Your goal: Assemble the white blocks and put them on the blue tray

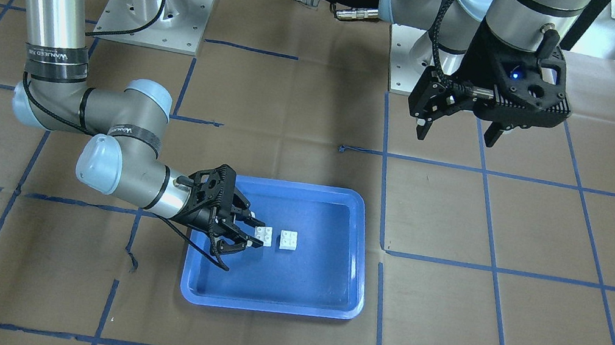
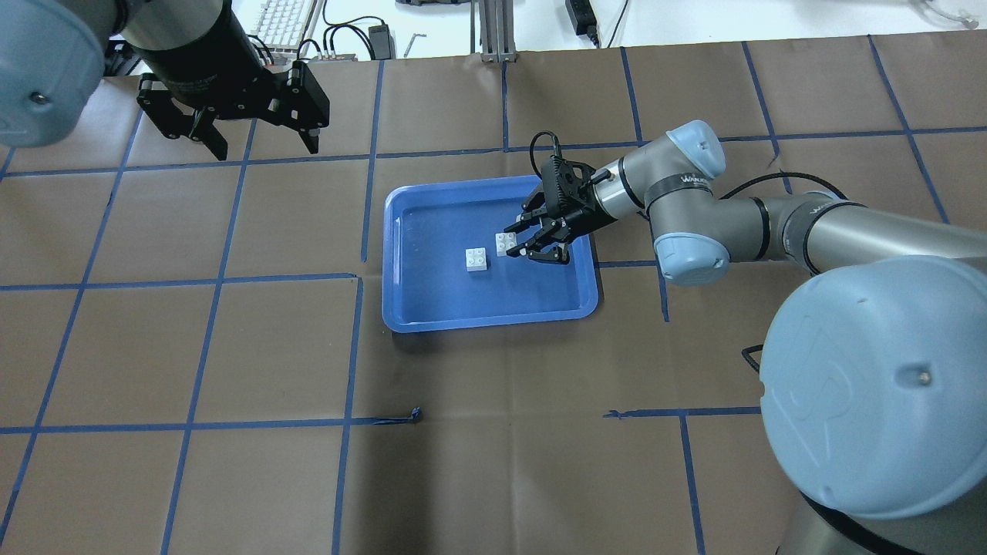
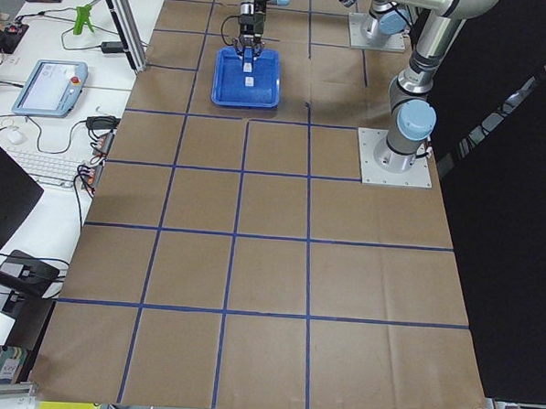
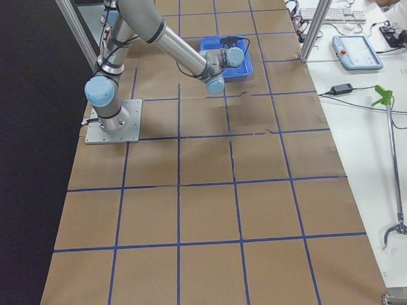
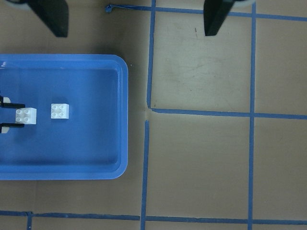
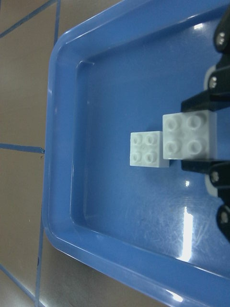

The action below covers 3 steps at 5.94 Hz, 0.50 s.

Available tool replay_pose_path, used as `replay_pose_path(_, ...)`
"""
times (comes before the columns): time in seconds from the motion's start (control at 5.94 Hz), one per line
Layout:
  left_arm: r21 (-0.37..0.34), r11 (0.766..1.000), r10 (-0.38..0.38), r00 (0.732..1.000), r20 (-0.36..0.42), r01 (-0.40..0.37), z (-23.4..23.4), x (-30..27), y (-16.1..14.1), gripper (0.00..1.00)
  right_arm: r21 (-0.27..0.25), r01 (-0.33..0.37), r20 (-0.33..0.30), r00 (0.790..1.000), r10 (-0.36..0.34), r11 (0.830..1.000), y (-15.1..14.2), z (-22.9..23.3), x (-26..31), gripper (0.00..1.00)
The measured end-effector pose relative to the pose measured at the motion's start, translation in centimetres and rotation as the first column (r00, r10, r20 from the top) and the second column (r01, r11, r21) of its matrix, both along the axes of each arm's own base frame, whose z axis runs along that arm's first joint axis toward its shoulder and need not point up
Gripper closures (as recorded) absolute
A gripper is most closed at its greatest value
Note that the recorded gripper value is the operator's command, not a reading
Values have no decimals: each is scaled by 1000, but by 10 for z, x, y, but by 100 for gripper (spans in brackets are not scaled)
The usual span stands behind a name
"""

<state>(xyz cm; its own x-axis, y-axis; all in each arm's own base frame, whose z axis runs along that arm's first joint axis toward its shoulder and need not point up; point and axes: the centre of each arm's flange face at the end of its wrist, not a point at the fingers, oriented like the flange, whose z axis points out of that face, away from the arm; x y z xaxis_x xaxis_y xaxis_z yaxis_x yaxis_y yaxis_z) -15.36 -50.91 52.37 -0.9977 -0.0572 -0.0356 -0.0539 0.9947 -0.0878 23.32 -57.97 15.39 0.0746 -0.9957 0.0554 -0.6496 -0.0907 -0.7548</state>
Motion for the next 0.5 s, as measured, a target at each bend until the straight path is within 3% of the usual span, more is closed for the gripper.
replay_pose_path(0.5,-6,1000,4,1000,4,-4,3,2,0,1,22,7,-1,1000,-7,1000,0,-10,2,76)
